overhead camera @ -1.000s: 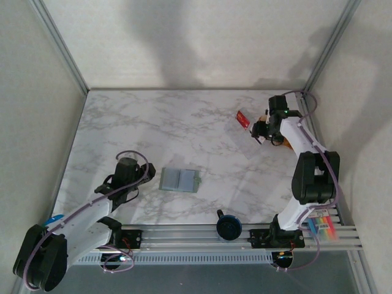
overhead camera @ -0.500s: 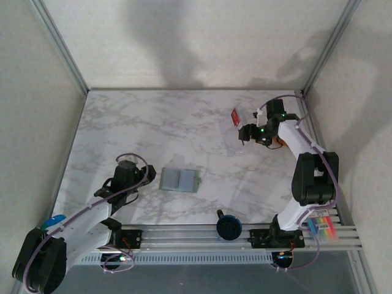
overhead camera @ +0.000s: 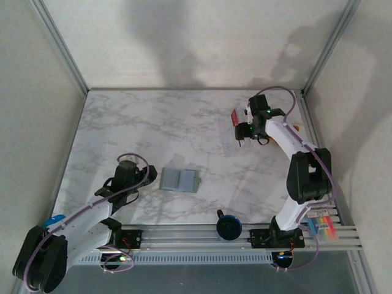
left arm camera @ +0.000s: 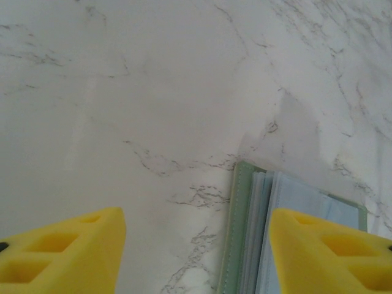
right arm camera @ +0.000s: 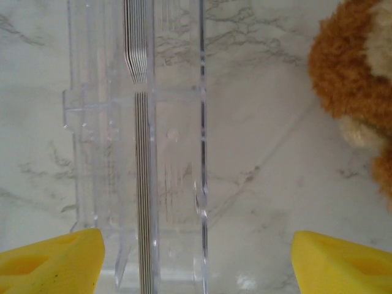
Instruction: Put the credit cards into the card holder
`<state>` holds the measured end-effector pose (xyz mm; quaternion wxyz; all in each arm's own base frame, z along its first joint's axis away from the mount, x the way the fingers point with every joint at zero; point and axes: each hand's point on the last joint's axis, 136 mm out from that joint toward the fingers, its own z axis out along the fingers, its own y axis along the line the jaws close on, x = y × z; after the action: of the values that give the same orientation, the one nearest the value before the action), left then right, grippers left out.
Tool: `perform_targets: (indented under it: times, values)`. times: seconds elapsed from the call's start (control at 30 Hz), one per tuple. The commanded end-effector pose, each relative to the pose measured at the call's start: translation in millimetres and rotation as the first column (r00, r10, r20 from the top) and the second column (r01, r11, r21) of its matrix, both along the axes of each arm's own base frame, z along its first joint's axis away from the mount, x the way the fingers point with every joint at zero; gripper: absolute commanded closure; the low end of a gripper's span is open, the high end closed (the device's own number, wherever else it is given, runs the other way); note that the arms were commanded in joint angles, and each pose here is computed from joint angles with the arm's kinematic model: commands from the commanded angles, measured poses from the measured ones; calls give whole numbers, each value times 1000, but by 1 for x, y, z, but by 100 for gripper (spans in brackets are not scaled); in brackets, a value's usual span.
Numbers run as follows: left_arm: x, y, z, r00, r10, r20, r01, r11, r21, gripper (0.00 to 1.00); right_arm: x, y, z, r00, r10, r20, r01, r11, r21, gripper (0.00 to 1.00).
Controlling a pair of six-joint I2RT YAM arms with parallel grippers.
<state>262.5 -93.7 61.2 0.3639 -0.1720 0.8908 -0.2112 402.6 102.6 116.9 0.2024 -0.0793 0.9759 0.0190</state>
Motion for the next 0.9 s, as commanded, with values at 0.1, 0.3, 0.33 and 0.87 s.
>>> perform_targets:
  times: [0.1, 0.3, 0.33, 0.87]
  values:
    - [1, 1, -3, 1000, -13, -5, 13, 1000, 18, 33, 12, -9, -15, 999, -7, -36, 1, 987, -163, 22]
    - [2, -2, -7, 999, -27, -26, 27, 999, 22, 31, 19, -22, -2, 999, -6, 46, 22, 940, -341, 25]
    - [2, -2, -8, 999, -29, -29, 29, 999, 21, 31, 19, -22, 1, 998, -5, 63, 28, 928, -371, 25]
    - [2, -10, -15, 995, -71, -66, 72, 997, 10, 29, 24, -29, 12, 993, -15, 121, 76, 854, -515, 53]
